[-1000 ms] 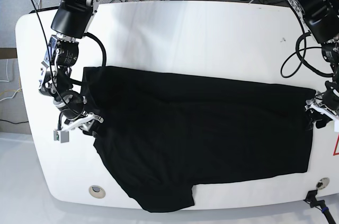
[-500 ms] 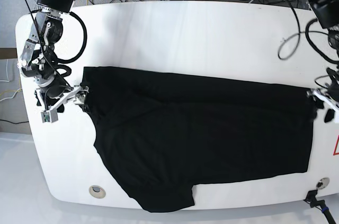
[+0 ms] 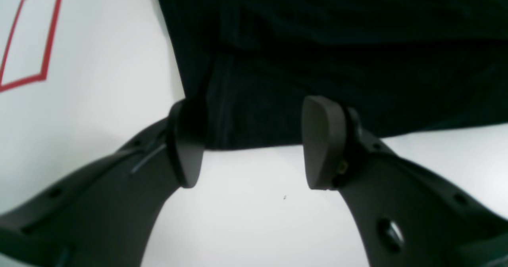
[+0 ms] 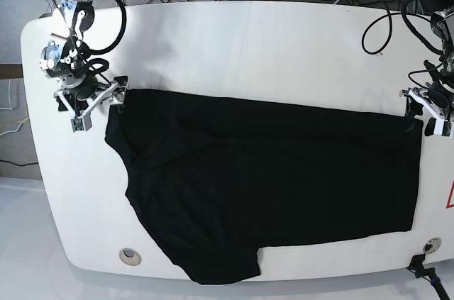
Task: Fold the T-shirt properly
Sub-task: 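Lift the shirt edge and drag it across the table with both grippers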
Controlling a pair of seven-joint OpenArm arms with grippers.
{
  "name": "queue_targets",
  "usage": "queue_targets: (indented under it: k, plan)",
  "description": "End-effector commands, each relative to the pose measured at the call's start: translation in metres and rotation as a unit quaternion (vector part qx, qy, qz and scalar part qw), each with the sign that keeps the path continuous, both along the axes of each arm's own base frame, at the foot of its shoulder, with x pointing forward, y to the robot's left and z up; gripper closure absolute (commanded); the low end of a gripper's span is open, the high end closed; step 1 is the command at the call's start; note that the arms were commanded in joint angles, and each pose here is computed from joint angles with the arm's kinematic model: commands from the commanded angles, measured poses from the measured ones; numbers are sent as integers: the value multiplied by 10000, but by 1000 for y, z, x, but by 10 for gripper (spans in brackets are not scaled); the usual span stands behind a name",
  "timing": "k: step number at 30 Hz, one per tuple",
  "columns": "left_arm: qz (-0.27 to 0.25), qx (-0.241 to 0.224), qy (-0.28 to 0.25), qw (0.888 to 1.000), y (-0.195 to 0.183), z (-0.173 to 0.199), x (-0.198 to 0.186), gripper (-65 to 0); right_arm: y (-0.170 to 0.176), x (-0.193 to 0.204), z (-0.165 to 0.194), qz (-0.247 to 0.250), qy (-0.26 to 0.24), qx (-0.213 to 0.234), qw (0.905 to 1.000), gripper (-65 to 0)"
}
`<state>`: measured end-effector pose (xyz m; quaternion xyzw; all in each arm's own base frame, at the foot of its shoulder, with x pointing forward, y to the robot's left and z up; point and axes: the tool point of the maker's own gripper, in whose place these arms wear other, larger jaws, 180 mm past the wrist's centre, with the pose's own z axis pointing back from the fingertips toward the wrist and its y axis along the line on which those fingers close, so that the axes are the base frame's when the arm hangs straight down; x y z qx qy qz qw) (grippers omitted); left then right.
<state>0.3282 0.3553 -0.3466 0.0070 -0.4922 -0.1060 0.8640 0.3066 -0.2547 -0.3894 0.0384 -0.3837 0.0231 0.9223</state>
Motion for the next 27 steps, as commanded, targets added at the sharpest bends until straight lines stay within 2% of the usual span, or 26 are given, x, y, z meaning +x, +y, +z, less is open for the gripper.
queue_targets:
  k: [1, 5, 11, 16, 18, 22, 24, 27]
  plan:
    - [-23, 72, -350, 9994, 7, 24, 10, -359, -9, 9, 7, -85, -260, 0, 9996, -591]
    - [-22, 65, -316, 9995, 7, 22, 7, -359, -5, 6, -8, -153, -185, 178, 9996, -591]
    - [-15, -90, -316, 9995, -4, 14, 8, -359, 13, 2, -19, 35, -110, 393, 9992, -591]
    - [-15, -98, -331, 9994, -4, 15, 9, -359, 18, -5, -26, 26, -26, 454, 9990, -590]
    - [-16, -92, -335, 9994, -4, 15, 9, -359, 18, -6, -27, 24, -4, 457, 9990, -565]
    - [-2, -106, -327, 9994, -3, 14, 9, -359, 19, -7, -28, 21, 3, 468, 9989, -391]
    - [4, -105, -395, 9992, -3, 19, 15, -359, 19, -7, -28, 21, 3, 468, 9989, -277]
    - [165, -284, -258, 9991, 3, 6, 16, -360, 19, -7, -28, 13, 4, 467, 9989, -94]
